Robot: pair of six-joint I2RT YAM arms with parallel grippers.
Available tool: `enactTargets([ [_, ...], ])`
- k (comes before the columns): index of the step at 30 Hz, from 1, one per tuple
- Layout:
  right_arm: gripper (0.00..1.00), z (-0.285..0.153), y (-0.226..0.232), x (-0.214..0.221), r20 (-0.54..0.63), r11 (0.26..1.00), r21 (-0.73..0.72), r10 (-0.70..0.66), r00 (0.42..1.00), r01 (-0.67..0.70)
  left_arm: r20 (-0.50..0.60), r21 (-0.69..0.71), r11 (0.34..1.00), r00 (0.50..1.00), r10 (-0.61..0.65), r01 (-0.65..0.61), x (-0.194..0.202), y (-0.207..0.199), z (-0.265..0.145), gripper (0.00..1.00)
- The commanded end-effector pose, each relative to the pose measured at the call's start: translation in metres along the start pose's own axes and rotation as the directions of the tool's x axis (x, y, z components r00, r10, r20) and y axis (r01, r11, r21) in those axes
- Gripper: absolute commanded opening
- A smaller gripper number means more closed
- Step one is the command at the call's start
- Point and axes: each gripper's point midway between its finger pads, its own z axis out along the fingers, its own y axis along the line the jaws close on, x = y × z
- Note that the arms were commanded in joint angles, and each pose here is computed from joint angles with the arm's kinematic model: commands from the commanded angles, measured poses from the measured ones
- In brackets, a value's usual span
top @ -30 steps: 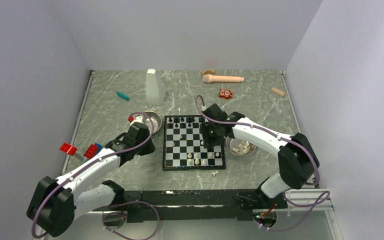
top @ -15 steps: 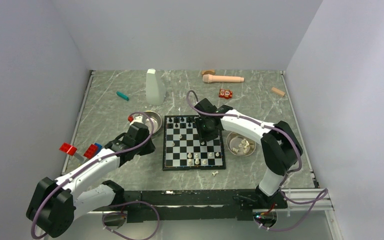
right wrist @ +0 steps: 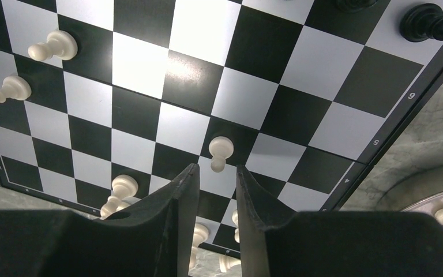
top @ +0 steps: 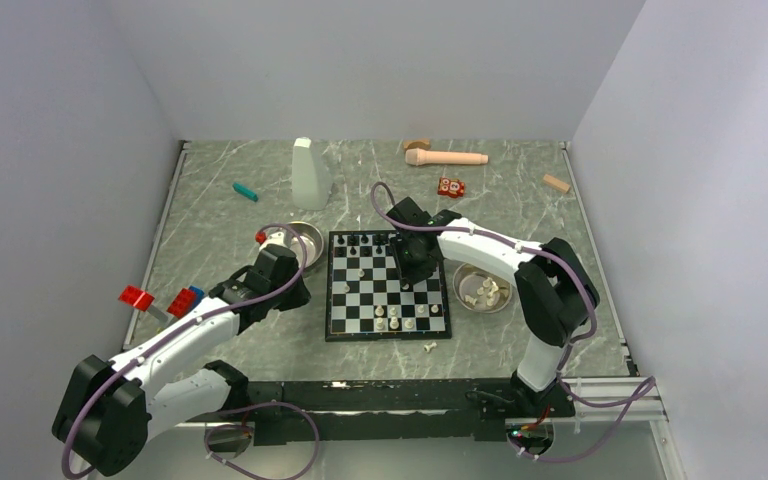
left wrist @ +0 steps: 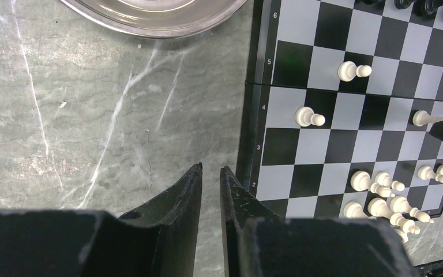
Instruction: Set up the chess pieces on the board
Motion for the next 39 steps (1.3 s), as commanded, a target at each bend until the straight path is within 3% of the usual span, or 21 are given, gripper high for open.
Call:
enactTargets([
  [1,0.33,-0.002,0.002,-0.013,0.033,1.0,0.004,0.011,0.999,-0.012,0.018,0.014,1.0,1.0,-0.005,0.004,-0.004,-0.003,0.0,0.23],
  [24,0.18,-0.001,0.002,-0.012,0.046,1.0,-0.018,0.001,0.999,0.0,0.021,0.011,1.0,1.0,-0.003,0.003,-0.005,-0.002,-0.001,0.23],
  [39,0.16,-0.021,0.003,0.012,0.004,0.999,-0.038,-0.032,0.999,0.032,0.012,0.016,1.0,1.0,-0.003,0.003,-0.003,-0.003,0.001,0.22],
])
